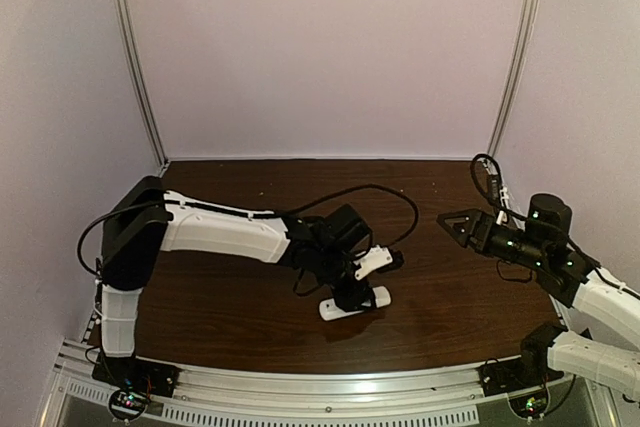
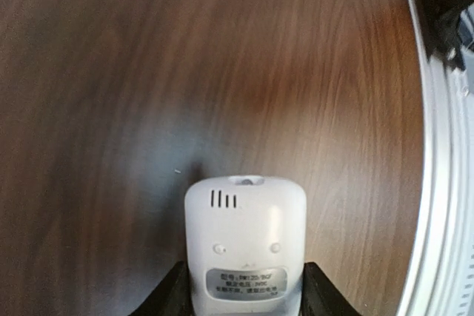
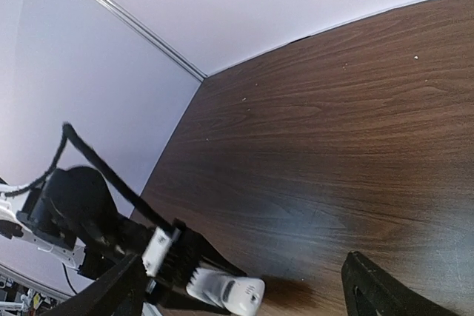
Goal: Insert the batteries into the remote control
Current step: Pick up the remote control from the center of the board, then pass from the left arm to the right
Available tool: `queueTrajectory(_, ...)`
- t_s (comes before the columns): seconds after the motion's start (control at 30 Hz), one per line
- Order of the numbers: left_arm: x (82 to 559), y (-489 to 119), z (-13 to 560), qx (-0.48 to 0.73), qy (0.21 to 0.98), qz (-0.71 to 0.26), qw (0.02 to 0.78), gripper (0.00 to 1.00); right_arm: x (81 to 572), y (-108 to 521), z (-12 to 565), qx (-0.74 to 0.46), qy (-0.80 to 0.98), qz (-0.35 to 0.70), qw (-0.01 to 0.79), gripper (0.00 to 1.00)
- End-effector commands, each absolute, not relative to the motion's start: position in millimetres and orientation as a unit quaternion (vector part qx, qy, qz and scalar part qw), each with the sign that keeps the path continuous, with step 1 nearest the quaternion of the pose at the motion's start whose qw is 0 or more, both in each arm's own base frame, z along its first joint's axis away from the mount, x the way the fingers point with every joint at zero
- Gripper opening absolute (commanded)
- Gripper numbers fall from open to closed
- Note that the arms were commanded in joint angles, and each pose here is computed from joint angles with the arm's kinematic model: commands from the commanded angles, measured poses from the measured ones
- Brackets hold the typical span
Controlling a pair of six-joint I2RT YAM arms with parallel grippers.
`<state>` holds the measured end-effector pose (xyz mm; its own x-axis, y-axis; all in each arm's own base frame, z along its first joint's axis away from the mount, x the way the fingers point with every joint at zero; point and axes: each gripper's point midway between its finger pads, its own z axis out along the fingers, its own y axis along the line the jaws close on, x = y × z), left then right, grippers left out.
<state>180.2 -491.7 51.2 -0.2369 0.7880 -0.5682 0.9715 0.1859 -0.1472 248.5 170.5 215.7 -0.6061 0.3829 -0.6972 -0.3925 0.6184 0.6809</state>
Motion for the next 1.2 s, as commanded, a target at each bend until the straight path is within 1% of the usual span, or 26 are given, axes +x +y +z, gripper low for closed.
queueTrajectory(0.0,222.4,-498.5,182.9,0.508,0.712,-0.37,0.314,0.23,240.2,187.2,232.9,-0.064,0.754,0.477,0.448,0.92)
queueTrajectory(0.07,233.0,-490.8,222.7,0.478,0.692,-0.412,0.351,0.23,234.1,193.0,241.8,-0.082,0.731,0.502,0.455,0.91)
queueTrajectory(0.1,235.8,-486.3,251.7,0.464,0.67,-0.442,0.375,0.23,232.1,195.0,244.1,-0.089,0.723,0.51,0.458,0.91)
queueTrajectory(0.17,238.9,-477.3,288.2,0.439,0.639,-0.482,0.408,0.23,228.3,202.1,249.2,-0.108,0.71,0.522,0.46,0.9)
queueTrajectory(0.27,235.4,-468.5,326.9,0.425,0.6,-0.513,0.443,0.24,223.5,218.9,265.6,-0.136,0.688,0.543,0.462,0.89)
queueTrajectory(0.37,223.1,-468.0,348.7,0.432,0.562,-0.544,0.448,0.25,216.9,241.2,284.1,-0.174,0.664,0.562,0.462,0.86)
queueTrajectory(0.43,214.0,-467.1,353.5,0.443,0.542,-0.562,0.441,0.25,214.0,254.5,296.3,-0.2,0.65,0.568,0.464,0.84)
queueTrajectory(0.53,204.4,-462.7,346.1,0.453,0.531,-0.568,0.436,0.25,211.3,263.8,323.3,-0.227,0.62,0.58,0.478,0.82)
queueTrajectory(0.73,190.8,-458.2,336.2,0.468,0.512,-0.585,0.42,0.24,202.9,270.6,363.1,-0.249,0.573,0.609,0.489,0.81)
queueTrajectory(0.93,183.4,-456.7,340.5,0.468,0.491,-0.606,0.415,0.24,194.6,290.1,364.8,-0.264,0.561,0.626,0.472,0.8)
queueTrajectory(1.17,183.6,-457.8,341.2,0.456,0.487,-0.621,0.412,0.24,190.4,309.9,365.0,-0.283,0.556,0.631,0.461,0.72)
